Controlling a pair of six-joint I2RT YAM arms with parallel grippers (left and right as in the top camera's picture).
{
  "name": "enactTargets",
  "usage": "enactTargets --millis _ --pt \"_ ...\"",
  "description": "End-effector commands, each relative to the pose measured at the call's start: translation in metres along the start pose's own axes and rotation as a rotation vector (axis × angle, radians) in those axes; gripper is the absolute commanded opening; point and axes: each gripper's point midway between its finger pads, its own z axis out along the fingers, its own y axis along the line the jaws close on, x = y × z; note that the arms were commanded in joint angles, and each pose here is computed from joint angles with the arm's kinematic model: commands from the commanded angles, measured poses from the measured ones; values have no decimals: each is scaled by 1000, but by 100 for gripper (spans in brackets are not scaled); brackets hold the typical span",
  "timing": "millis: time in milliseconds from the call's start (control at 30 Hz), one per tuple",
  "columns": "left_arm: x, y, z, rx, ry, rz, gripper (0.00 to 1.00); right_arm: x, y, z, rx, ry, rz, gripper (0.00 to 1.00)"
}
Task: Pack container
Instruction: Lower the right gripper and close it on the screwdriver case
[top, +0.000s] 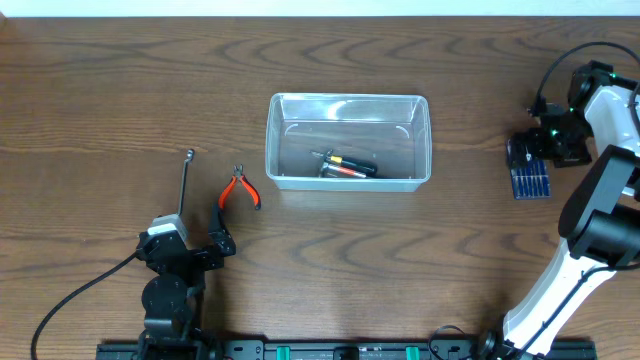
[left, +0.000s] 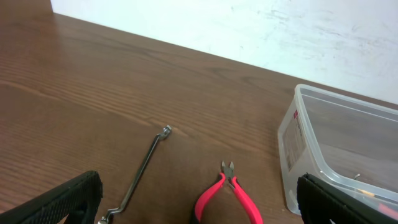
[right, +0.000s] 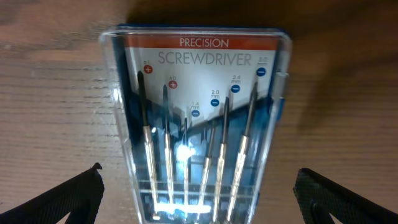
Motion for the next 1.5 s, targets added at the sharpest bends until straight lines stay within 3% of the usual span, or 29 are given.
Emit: enactTargets --millis 0,1467 --pt "12 3 3 -10 27 19 98 0 7 9 -8 24 5 99" --pt "12 3 3 -10 27 19 98 -7 9 9 46 16 -16 99"
